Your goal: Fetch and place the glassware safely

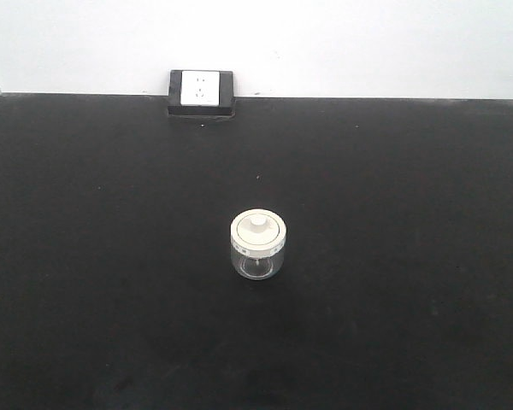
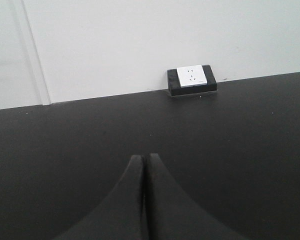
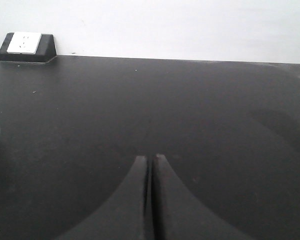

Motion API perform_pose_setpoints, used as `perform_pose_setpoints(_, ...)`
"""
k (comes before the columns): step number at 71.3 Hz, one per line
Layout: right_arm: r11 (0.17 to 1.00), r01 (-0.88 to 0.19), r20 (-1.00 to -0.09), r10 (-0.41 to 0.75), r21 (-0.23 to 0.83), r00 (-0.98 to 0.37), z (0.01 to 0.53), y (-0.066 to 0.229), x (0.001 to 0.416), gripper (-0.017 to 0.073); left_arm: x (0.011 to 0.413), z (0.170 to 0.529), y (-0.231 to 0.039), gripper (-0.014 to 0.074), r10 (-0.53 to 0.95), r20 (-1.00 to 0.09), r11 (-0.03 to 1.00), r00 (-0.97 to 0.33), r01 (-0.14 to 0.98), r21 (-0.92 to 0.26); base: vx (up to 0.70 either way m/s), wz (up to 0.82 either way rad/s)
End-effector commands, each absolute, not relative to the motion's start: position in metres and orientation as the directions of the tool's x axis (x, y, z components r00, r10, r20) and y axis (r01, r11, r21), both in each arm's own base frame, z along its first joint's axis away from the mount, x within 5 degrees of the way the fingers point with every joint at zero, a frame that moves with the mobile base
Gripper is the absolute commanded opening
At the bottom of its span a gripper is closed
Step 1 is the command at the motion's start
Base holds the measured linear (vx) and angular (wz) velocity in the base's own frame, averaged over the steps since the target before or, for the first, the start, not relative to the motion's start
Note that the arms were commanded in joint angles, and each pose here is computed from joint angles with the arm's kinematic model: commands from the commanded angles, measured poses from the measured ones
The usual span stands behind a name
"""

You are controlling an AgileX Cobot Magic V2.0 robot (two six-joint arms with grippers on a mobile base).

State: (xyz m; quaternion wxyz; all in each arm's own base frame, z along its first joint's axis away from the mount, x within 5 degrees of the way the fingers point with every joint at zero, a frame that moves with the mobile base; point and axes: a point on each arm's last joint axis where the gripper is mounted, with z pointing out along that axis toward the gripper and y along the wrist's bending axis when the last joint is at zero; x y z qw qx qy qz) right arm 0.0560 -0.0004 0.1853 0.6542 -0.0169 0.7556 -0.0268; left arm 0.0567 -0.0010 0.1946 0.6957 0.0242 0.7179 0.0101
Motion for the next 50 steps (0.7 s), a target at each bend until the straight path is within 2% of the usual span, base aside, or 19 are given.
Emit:
perform_pose_setpoints(1, 0.997, 0.024, -0.994, -0.074, -0.077, -0.083, 0.1859, -0.0013, 0.0563, -0.0003, 0.0569, 0.1937, -0.0014, -0.0007, 0.03, -0.999, 0.999, 0.036, 0.024, 0.031, 0.0, 0.0)
perform_pose_setpoints(50, 0.997, 0.024, -0.994, -0.074, -0.077, -0.083, 0.1859, -0.0013, 0.0563, -0.0003, 0.0569, 0.1937, -0.0014, -0.0007, 0.03, -0.999, 0.999, 0.036, 0.024, 0.031, 0.0, 0.0)
